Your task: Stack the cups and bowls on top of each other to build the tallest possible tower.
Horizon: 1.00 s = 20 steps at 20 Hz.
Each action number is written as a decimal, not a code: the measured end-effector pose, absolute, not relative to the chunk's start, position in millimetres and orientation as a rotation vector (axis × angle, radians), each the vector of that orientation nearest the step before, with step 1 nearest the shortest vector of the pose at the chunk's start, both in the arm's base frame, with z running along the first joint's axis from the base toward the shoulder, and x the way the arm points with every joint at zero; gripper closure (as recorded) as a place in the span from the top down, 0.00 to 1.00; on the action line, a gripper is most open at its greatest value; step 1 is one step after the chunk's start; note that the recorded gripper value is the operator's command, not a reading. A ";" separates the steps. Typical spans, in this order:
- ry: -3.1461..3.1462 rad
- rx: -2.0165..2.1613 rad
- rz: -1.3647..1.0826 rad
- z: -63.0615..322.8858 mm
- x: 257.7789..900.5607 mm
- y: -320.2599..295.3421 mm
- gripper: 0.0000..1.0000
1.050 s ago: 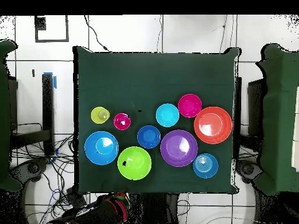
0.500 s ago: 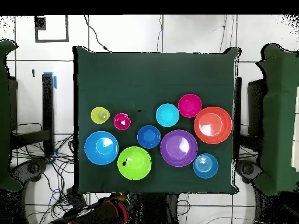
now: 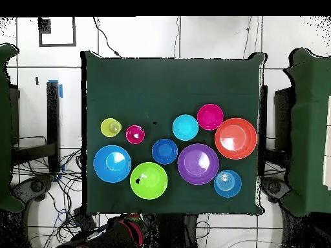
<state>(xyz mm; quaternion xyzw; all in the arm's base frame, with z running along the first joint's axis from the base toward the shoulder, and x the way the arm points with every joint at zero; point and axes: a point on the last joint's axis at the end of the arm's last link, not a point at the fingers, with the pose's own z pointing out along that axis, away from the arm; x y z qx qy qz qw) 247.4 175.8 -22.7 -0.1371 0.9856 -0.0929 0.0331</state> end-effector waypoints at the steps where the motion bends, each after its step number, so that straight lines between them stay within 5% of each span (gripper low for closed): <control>1: 3.032 -0.417 -0.284 -22.0 248.7 175.3 1.00; 20: 3.116 -0.335 -0.300 -20.1 257.6 149.1 1.00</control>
